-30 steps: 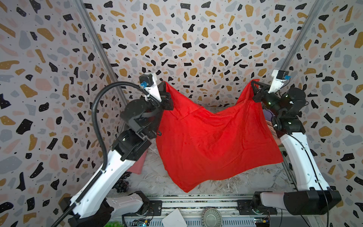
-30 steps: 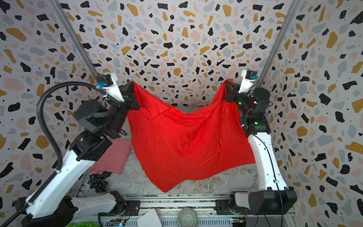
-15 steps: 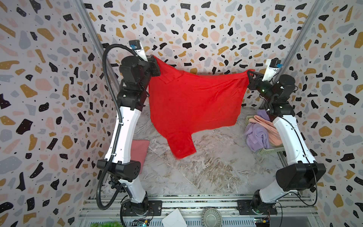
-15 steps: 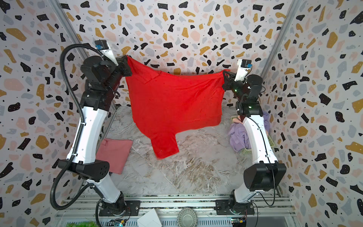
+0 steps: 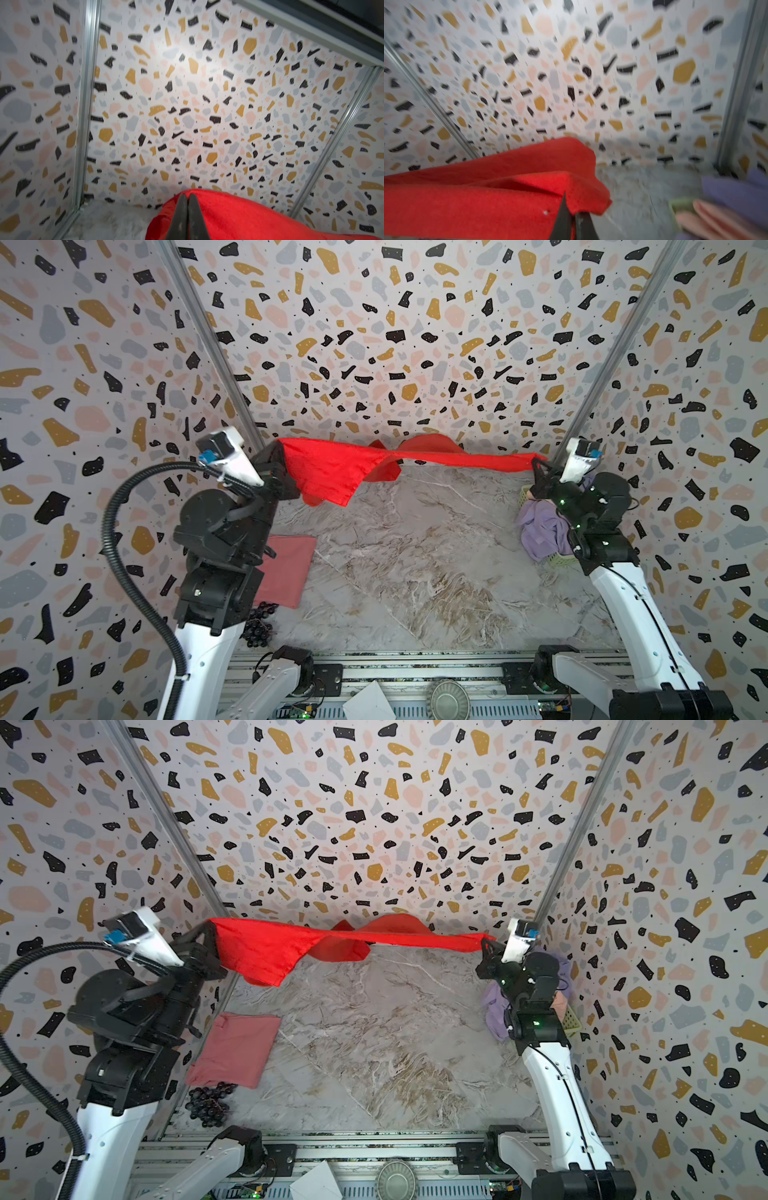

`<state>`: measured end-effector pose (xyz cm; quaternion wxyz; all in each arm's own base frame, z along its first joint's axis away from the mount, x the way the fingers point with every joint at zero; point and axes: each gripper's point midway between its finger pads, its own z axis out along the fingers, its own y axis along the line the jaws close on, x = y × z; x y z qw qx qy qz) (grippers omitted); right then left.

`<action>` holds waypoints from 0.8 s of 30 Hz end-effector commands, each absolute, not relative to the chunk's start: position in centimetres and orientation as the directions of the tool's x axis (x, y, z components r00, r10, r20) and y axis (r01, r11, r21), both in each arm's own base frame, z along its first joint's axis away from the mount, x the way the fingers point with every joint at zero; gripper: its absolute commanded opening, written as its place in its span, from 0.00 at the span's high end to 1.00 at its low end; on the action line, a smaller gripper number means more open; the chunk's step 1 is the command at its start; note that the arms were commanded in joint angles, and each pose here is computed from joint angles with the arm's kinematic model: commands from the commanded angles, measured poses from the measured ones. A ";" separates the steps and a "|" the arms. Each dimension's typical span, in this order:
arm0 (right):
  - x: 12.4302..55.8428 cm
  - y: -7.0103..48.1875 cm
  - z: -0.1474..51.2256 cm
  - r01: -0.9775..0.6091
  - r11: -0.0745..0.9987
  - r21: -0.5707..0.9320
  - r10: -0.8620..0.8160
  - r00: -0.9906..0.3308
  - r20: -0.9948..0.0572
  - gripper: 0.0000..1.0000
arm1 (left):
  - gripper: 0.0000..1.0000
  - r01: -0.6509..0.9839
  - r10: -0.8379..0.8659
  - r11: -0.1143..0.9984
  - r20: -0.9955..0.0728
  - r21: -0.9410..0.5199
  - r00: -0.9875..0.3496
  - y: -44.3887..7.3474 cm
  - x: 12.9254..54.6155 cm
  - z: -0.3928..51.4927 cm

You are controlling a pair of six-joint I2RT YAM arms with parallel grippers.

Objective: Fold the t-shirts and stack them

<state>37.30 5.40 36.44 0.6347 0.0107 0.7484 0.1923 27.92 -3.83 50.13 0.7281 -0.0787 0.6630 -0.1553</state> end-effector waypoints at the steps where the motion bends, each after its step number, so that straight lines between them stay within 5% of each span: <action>1: 35.6 3.6 28.4 -0.064 0.953 0.295 0.245 -0.405 -0.881 0.97 | 1.00 -0.016 -0.440 0.895 -0.875 -0.446 -0.202 -3.6 28.0 39.6; 2: 34.8 3.6 26.5 -0.045 0.953 0.300 0.247 -0.460 -0.853 0.89 | 0.97 -0.047 -0.445 0.892 -0.852 -0.450 -0.277 -3.6 27.3 36.6; 5: 32.8 3.1 23.5 0.027 0.948 0.316 0.280 -0.536 -0.797 0.55 | 0.59 -0.005 -0.471 0.862 -0.797 -0.507 -0.379 -5.1 25.0 33.3; 7: 32.4 2.5 24.9 0.043 0.950 0.310 0.289 -0.497 -0.818 0.48 | 0.47 0.074 -0.490 0.836 -0.801 -0.544 -0.344 -5.9 24.2 35.4; 12: 33.9 3.2 29.6 -0.035 0.943 0.330 0.293 -0.383 -0.876 0.48 | 0.35 0.138 -0.459 0.848 -0.840 -0.511 -0.288 -6.5 25.8 38.8; 24: 42.2 14.6 27.6 -0.417 0.819 0.395 0.210 -0.423 -0.881 0.45 | 0.20 0.096 -0.466 0.811 -0.737 -0.577 -0.490 -10.4 35.9 25.8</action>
